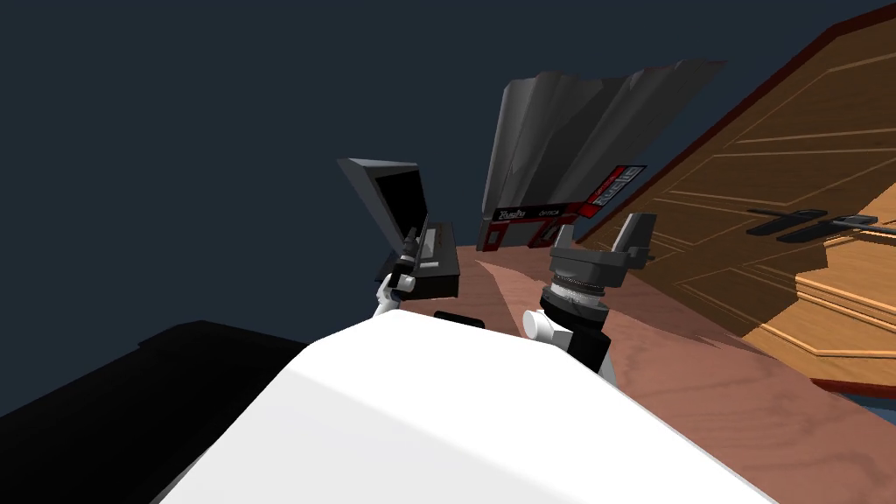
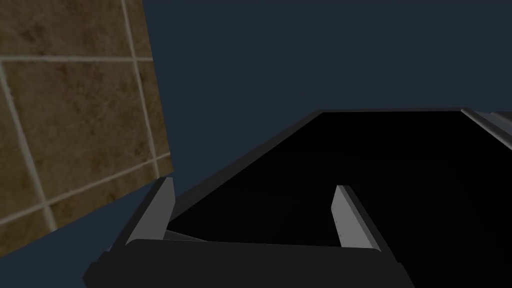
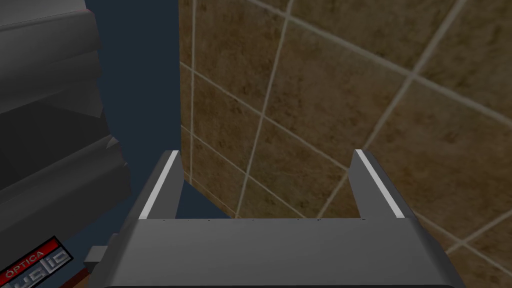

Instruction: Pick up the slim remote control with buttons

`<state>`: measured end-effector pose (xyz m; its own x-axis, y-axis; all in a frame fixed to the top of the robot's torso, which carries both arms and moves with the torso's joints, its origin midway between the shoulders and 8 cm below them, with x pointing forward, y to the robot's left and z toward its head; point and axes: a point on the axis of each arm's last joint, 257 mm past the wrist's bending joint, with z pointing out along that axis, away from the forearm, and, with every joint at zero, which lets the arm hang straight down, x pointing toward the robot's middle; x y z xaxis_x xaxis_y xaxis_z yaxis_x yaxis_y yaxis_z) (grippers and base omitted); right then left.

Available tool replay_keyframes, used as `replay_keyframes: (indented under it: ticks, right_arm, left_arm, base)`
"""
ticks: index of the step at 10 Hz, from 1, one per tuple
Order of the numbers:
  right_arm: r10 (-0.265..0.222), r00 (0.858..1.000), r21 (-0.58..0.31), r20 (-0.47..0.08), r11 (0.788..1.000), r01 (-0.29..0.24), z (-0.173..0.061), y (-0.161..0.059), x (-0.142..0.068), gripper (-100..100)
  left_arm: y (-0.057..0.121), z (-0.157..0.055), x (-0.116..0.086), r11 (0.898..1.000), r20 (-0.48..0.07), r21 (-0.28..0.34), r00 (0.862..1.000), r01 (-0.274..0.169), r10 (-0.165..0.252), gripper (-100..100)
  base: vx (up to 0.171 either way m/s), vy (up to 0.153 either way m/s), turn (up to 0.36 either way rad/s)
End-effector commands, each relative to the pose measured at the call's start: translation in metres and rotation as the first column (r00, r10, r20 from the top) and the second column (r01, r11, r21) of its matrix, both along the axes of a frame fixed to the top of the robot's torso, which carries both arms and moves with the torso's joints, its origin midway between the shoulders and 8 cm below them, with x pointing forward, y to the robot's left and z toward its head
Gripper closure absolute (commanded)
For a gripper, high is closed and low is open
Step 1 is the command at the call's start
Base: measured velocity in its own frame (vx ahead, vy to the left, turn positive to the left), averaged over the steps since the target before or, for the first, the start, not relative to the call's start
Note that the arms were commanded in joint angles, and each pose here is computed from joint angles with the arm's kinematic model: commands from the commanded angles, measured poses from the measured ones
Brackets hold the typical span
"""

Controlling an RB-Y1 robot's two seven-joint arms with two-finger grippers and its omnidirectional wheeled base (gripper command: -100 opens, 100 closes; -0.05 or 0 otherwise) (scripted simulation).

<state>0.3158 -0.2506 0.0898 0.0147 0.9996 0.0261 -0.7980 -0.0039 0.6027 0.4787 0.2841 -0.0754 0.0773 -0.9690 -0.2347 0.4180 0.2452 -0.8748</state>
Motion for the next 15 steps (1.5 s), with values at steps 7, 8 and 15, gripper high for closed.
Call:
replay_keyframes:
  ticks: [7, 8, 15]
  right_arm:
    - [0.0, 1.0, 0.0, 0.0, 1.0, 0.0, 0.0, 0.0, 0.0, 0]
    - [0.0, 1.0, 0.0, 0.0, 1.0, 0.0, 0.0, 0.0, 0.0, 0]
    - [0.0, 1.0, 0.0, 0.0, 1.0, 0.0, 0.0, 0.0, 0.0, 0]
  left_arm:
    - [0.063, -0.108, 0.039, 0.995, -0.319, -0.061, 0.946, -0.079, 0.055, -100]
    - [0.065, -0.115, 0.038, 0.995, -0.332, -0.061, 0.942, -0.084, 0.059, -100]
    - [0.124, -0.205, 0.043, 0.976, -0.568, -0.099, 0.816, -0.194, 0.105, -100]
  base:
    - [0.011, -0.006, -0.187]
    - [0.013, 0.0, -0.114]
    - [0.025, 0.007, -0.175]
